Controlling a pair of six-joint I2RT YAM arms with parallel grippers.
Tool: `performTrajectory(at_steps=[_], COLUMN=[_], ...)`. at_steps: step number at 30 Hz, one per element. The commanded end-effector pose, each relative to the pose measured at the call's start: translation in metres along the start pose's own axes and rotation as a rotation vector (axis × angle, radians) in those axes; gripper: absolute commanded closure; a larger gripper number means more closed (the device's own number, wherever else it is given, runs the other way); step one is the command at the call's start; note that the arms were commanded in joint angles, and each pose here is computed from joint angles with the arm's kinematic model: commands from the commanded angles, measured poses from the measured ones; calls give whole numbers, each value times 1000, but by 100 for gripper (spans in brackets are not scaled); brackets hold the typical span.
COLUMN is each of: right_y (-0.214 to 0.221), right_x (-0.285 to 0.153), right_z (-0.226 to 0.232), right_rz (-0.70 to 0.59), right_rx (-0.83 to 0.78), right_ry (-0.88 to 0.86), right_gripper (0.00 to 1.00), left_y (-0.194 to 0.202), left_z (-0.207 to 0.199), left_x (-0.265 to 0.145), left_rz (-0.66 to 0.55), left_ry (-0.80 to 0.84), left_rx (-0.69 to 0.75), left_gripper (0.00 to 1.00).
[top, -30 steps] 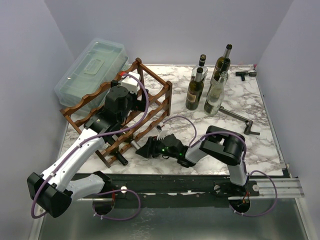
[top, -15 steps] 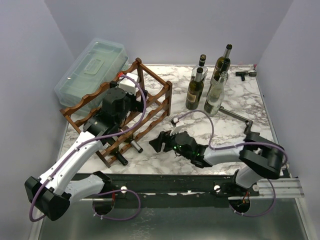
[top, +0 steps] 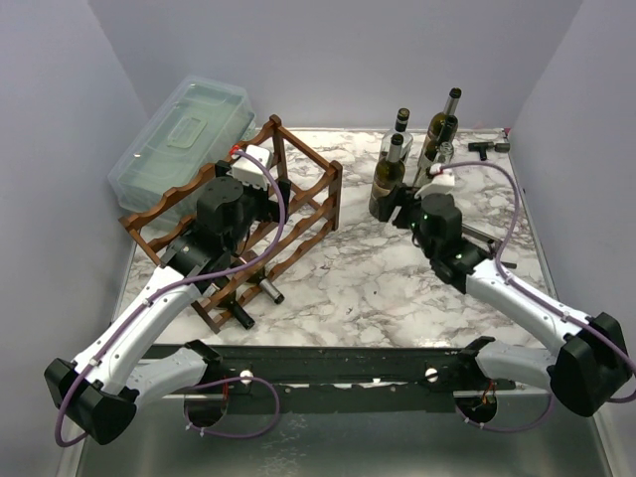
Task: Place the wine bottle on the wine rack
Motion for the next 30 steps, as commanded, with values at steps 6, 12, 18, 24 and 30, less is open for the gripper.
performTrajectory(at_steps=[6, 12, 18, 24, 30], right_y=[-60, -90, -115, -124, -119], right_x=[5, 21, 39, 59, 88], right_z=[-40, -32, -37, -39, -37], right_rz=[45, 54, 51, 56, 92], right_rx=[-98, -118, -147, -197, -231], right_ry=[119, 130, 225, 274, 294], right_gripper=[20, 18, 14, 14, 23], left_y=[-2, 0, -1, -2, -2], left_z=[-2, -3, -2, -2, -3], left_x=[-1, 0, 0, -1, -1], left_rz=[-18, -12, -13, -18, -13], left_ry=[22, 23, 22, 25, 27], left_rx=[-11, -12, -8, -8, -7], left_gripper=[1, 1, 1, 1, 1])
Point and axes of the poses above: each gripper's point midway between its finger pads, its own x axis out along the fingers, its own z axis along the line the jaws close on, y = z × x, the point moved 3 cm from there along -x, back along the fingers, and after that the axes turned 11 degrees about -x, right-handed, at the moved point
